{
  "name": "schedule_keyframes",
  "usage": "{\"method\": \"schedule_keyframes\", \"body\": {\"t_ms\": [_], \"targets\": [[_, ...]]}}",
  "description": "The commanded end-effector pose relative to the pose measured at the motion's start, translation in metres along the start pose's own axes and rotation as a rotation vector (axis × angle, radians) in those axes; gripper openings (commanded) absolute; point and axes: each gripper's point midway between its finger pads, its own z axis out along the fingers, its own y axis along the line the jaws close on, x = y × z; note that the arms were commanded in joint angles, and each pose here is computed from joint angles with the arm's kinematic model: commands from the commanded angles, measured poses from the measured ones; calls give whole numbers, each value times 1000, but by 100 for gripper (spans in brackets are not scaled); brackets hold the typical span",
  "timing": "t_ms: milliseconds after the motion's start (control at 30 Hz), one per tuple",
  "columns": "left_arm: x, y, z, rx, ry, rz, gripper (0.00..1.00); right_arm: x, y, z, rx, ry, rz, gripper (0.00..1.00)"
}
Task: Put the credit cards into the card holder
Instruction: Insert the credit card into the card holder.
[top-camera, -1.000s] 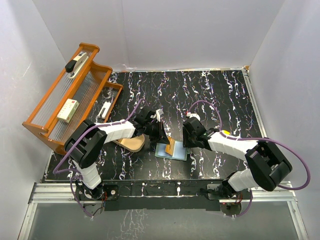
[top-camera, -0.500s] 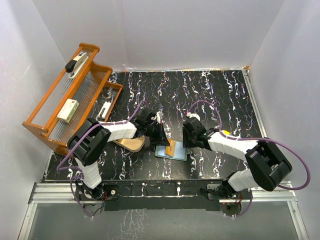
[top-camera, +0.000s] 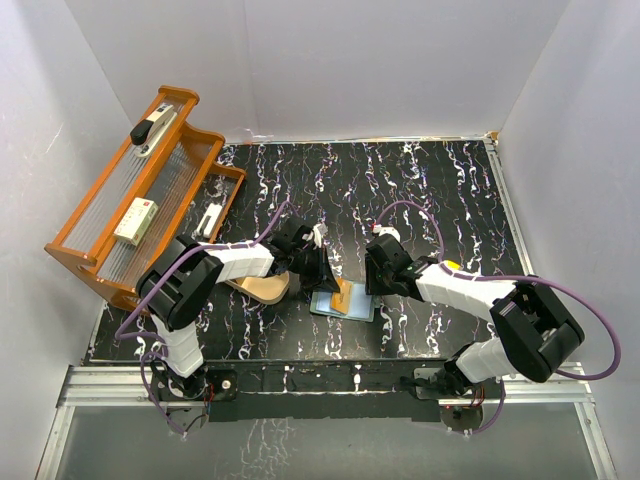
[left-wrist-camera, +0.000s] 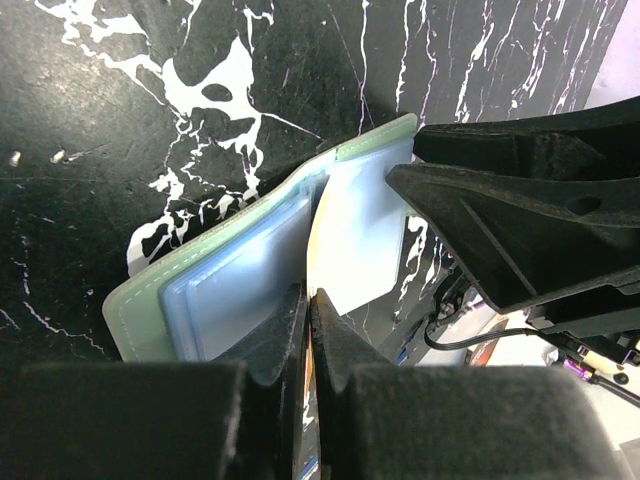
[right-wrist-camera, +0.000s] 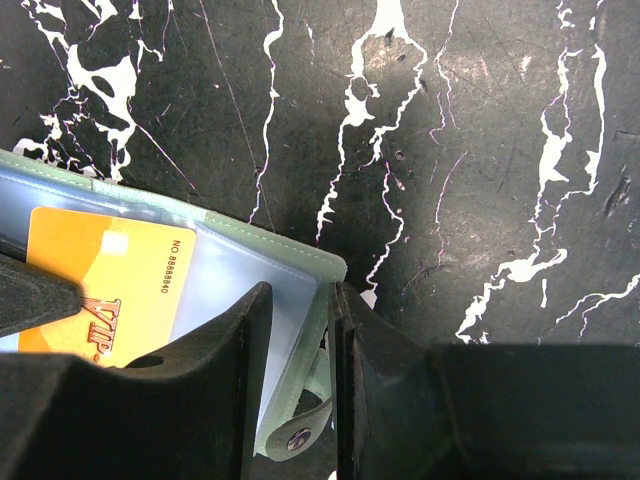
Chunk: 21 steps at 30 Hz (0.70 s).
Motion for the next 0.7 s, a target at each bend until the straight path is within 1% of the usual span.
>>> {"method": "schedule_keyframes", "body": {"t_ms": [0, 167, 300, 467, 600, 667], "targets": [[8, 2, 4, 2, 43, -18, 0, -11, 4, 3, -20, -47, 21, 28], [5, -6, 4, 39, 27, -53, 0, -10, 4, 4, -19, -47, 24, 28], [3, -1, 6, 10, 23, -50, 0, -12, 7, 1, -28, -41, 31, 28], [2, 3, 4, -20, 12, -39, 0, -23, 13, -18, -36, -49, 69, 35], [3, 7, 4, -38, 5, -42, 0, -22, 21, -26, -84, -43, 113, 35], [3, 8, 3, -39, -8, -55, 0, -16, 20, -25, -81, -33, 131, 35]]}}
